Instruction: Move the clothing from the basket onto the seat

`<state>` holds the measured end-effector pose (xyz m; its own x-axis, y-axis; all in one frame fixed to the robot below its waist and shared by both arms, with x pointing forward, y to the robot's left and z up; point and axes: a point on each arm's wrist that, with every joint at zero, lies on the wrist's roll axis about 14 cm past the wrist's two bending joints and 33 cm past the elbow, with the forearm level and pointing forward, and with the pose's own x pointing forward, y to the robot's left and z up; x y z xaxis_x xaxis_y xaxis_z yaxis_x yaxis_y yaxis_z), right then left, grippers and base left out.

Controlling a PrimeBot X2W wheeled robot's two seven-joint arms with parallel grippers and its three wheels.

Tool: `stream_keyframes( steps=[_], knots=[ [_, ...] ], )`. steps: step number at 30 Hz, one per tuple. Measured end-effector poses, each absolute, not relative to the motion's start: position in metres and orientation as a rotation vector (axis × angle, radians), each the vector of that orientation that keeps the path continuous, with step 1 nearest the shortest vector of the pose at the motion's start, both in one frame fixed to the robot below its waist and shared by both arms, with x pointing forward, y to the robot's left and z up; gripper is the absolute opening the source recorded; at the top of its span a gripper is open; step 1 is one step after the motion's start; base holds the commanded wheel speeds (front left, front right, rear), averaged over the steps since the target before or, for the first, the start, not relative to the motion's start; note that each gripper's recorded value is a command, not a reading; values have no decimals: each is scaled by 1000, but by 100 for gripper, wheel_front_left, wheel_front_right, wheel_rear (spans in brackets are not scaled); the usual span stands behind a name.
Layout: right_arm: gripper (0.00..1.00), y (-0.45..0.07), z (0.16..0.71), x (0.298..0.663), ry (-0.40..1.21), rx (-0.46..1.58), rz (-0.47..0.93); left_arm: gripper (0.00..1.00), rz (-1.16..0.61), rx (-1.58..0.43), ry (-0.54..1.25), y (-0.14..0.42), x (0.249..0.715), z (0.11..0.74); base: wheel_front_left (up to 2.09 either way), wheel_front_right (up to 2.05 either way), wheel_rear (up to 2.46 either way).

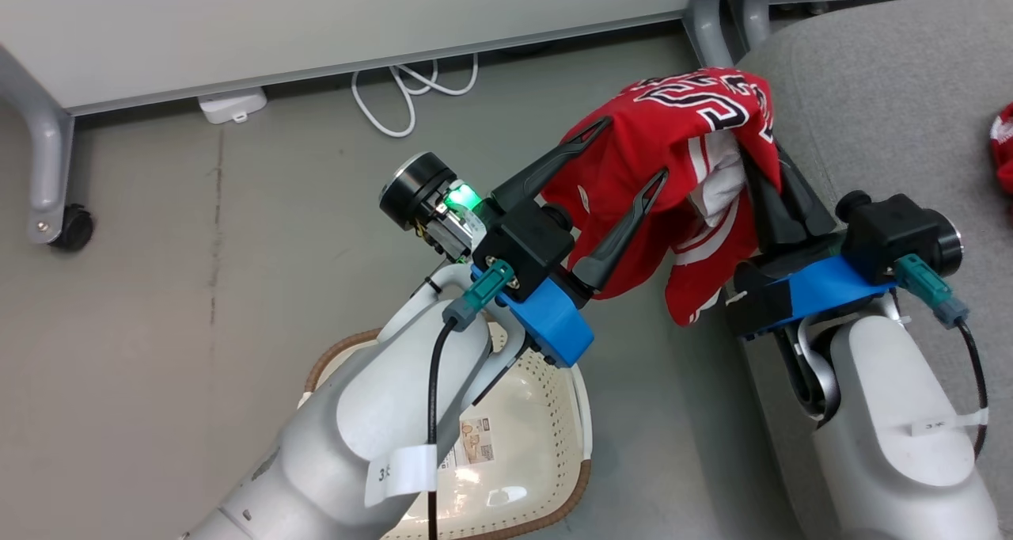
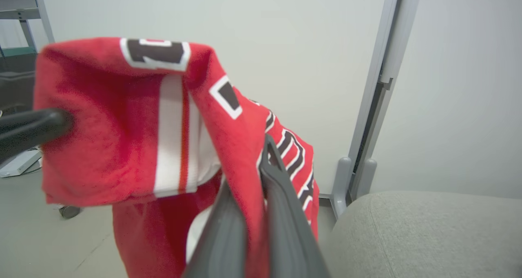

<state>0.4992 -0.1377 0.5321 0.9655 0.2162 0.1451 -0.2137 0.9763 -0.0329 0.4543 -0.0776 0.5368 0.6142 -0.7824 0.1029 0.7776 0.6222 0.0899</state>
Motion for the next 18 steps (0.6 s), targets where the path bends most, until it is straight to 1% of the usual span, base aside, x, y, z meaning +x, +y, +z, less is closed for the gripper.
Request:
stream_keyframes(
  steps=[7,18],
  knots=[
    [0,-189,527,491,-137,-26,81,100,-972,16,-115,-102,447,522,0,0,0],
    [0,-265,523,464,-125,-58,-127,100,-1111,-9,-84,-143,429,499,0,0,0]
  ],
)
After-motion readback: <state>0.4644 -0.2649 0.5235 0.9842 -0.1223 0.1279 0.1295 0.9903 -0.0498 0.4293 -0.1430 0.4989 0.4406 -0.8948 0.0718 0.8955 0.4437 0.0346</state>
